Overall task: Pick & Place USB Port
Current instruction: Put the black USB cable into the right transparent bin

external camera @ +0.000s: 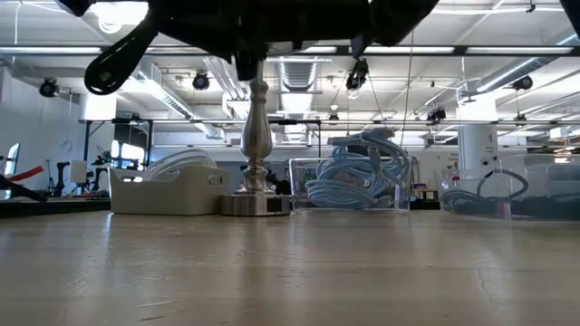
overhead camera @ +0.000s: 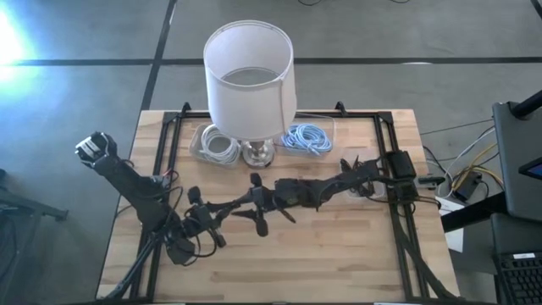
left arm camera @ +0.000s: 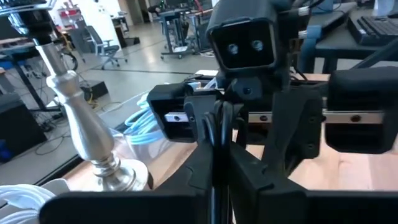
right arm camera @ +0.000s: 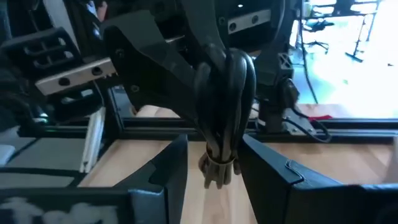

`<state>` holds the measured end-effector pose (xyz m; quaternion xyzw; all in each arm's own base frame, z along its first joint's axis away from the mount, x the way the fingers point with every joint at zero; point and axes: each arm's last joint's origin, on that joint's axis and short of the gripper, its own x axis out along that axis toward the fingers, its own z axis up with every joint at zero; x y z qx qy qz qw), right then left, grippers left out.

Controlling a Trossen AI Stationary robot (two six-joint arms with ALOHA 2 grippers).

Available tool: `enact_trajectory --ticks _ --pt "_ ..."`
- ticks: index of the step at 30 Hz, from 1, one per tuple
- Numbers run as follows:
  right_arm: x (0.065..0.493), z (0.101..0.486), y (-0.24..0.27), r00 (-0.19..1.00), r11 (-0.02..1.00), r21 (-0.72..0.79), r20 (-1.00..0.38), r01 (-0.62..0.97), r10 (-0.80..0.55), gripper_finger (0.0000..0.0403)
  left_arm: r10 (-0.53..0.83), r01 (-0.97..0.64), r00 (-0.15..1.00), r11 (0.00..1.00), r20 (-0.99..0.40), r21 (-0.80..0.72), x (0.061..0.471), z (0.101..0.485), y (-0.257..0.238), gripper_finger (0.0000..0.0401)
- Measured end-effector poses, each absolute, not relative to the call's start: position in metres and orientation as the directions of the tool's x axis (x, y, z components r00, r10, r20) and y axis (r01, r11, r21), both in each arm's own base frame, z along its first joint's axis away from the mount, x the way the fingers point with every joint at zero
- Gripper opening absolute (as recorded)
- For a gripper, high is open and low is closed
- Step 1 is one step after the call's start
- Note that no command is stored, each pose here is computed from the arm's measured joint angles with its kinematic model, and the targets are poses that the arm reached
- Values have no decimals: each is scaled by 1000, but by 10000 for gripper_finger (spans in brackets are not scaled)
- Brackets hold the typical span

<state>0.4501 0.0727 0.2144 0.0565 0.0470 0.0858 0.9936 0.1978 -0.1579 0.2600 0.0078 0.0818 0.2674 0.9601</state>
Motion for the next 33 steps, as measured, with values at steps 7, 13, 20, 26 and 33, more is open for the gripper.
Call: enact_trajectory --ticks 7,13,20,26,33 --pt "451 215 69 983 981 107 -73 -161 169 142 506 -505 850 862 -143 46 200 264 -159 33" --pt "451 215 70 979 978 107 -72 -182 190 138 445 -446 885 895 -136 26 205 271 -162 30" --pt "451 215 70 979 976 126 -74 -179 190 114 454 -454 882 890 -125 31 209 274 -160 38" --pt "451 213 70 978 975 131 -87 -178 190 63 436 -437 890 899 -134 25 209 273 -160 42" --pt "440 226 68 963 982 129 -212 -138 163 48 425 -426 893 904 -146 27 210 272 -159 48"
